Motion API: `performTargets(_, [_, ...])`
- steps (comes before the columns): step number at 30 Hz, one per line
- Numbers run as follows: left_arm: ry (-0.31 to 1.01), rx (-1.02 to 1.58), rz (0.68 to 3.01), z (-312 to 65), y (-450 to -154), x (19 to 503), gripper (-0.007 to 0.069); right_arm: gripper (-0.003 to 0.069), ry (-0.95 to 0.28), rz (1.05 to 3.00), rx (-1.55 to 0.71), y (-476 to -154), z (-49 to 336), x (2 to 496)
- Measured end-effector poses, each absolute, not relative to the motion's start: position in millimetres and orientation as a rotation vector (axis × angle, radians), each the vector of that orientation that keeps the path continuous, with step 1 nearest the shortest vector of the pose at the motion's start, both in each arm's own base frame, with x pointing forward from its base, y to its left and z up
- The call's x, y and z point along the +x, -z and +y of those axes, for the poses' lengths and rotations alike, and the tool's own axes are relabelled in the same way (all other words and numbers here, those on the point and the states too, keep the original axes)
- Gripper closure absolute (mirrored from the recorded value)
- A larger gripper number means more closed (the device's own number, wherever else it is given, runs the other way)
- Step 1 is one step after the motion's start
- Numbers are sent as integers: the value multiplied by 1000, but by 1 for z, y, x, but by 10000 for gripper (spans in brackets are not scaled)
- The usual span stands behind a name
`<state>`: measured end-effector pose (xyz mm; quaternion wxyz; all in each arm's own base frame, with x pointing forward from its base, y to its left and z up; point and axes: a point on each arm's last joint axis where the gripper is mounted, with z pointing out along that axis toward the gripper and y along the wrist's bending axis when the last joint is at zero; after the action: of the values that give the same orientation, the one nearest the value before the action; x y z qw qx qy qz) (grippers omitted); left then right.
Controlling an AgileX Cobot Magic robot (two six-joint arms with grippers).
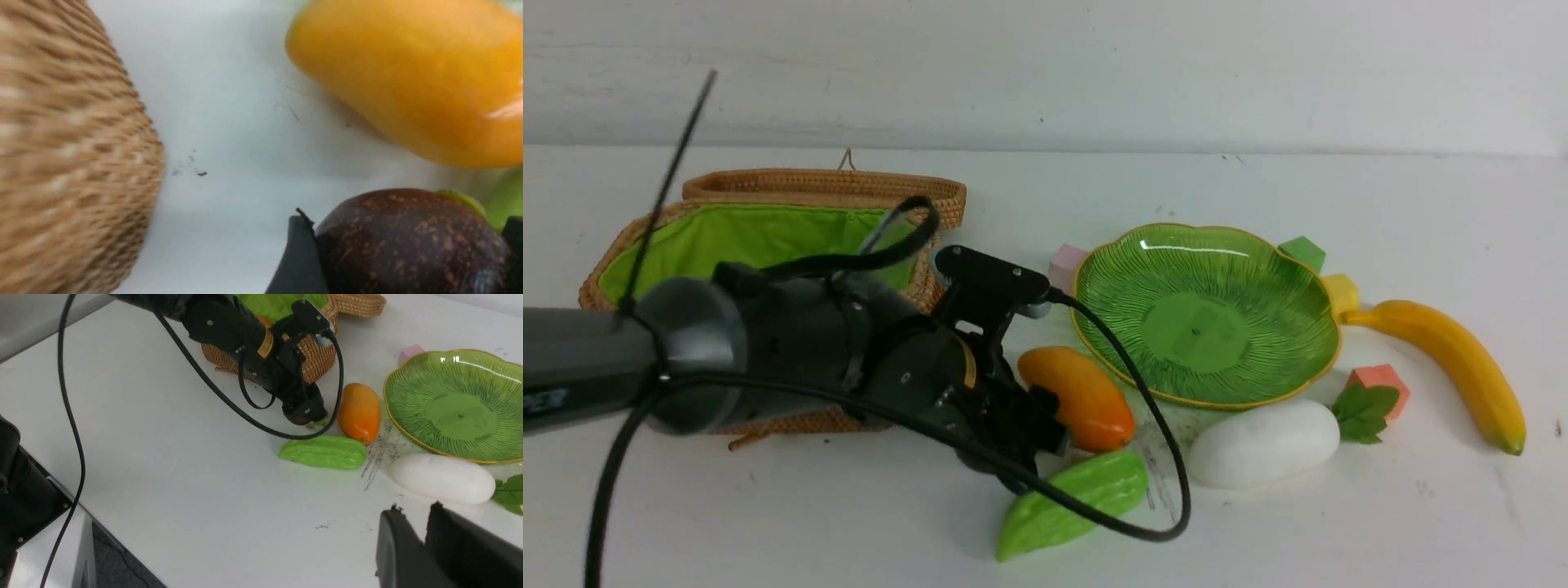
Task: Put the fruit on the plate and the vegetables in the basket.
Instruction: Grab a mangosteen with your left arm and put it on the plate on the right
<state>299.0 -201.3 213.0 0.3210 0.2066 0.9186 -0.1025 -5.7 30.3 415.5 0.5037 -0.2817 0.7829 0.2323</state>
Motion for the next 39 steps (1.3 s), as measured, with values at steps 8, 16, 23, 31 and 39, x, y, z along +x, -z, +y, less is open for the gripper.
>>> performTargets(8, [483, 450, 2110, -204, -289, 279, 72, 542, -439, 1817, -534, -424, 21, 6])
performTargets(16, [566, 535, 1960, -273, -294, 315, 72, 538, -365, 1808, -410, -426, 12, 12])
performTargets(23, [505, 571, 2057, -310, -251, 361, 67, 534, -377, 1821, -410, -425, 13, 12])
performTargets(31, [476, 587, 2095, -318, -240, 371, -36, 531, -387, 1866, -425, -421, 13, 10])
performTargets(39, [415, 597, 2217, -292, -301, 337, 104, 531, -395, 1868, -426, -421, 14, 10])
